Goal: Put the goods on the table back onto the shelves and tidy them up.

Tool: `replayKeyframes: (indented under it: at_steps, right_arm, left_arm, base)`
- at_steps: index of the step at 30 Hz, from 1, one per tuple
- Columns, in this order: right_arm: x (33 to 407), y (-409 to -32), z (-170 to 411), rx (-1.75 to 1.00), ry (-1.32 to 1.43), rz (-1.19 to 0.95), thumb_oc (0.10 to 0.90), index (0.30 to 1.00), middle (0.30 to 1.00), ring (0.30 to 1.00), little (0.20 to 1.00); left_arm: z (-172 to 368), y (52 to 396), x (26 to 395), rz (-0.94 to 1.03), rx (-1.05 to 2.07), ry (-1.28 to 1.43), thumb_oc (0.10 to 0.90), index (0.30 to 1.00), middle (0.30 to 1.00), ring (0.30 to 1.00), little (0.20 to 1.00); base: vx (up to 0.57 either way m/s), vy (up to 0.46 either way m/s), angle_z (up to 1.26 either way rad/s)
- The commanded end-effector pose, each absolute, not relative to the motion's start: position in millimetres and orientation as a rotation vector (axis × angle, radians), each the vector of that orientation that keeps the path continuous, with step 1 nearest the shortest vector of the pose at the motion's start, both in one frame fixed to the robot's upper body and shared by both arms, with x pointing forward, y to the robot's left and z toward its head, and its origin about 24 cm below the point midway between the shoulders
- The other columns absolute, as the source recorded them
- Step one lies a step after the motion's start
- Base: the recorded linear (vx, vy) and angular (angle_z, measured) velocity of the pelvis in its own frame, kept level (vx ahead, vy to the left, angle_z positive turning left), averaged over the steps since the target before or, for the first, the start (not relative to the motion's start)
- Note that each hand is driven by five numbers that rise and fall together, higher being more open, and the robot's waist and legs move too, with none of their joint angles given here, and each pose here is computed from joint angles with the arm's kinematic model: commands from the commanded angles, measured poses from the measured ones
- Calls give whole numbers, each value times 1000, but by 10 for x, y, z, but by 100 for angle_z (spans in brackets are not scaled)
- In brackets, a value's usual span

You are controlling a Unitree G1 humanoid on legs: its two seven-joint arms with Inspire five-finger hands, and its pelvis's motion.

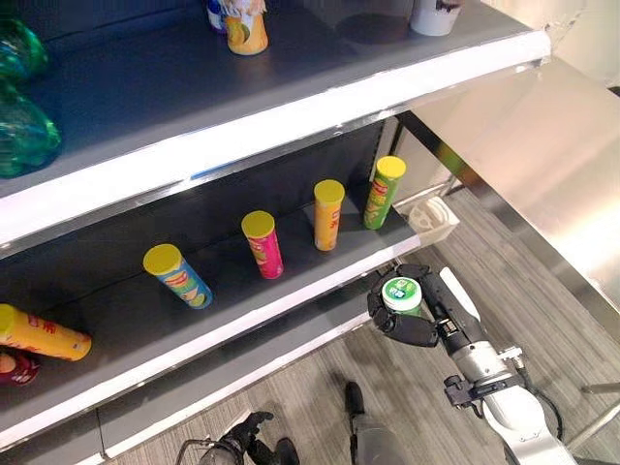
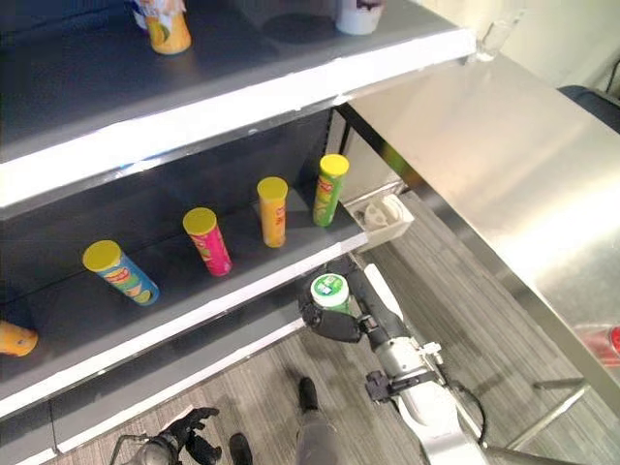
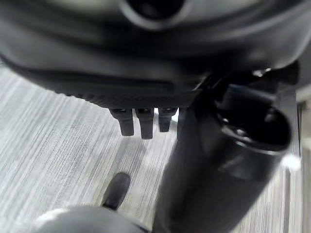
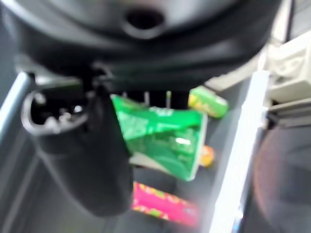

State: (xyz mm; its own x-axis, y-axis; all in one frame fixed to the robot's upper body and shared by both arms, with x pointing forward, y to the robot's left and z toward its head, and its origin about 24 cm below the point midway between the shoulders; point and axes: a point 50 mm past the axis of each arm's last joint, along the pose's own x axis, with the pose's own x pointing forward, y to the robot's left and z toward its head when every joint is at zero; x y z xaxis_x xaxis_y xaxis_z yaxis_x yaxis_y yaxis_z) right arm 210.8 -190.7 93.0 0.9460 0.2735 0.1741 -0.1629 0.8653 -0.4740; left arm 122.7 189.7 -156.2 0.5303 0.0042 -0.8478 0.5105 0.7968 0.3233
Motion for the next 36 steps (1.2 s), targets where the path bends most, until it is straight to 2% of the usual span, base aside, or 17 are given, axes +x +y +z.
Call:
replayKeyframes:
  at_steps: [1,4,10,16,24,36]
  right_arm:
    - [2133,-1788,1605,-454,-626,208,400,300,300,300,300]
    - [2143,-1735,1621,-429,-638,236,400,300,300,300,300]
    - [2149,-1688,1652,-406,-653,264,400,300,300,300,300]
    - [2136,-1520,1943,-318,-809,347,400,300,300,300,300]
    - [2237,-1073,2404,-152,-959,637,400,300,300,300,300]
    - [2529,-1026,2736,-216,-927,702,400,300,300,300,300]
  left_arm:
    - [-1659,1983,881,-328,582,1099,800,900,900,900,900]
    - [-1674,2114,749,-224,531,1161,800,900,900,900,900]
    - [-1659,2109,843,-213,559,1138,800,900,900,900,900]
    - [-1677,2056,803,-228,553,1147,800,900,900,900,900]
    - [-1694,2063,742,-225,554,1185,800,900,900,900,900]
    - [-1715,2211,492,-179,523,1300,800,900,900,900,900]
  base:
    - [-7,-174,-6]
    - [-55,-219,-15]
    - [-26,-123,-27]
    - [7,-43,19]
    - [39,41,28]
    - [31,76,8]
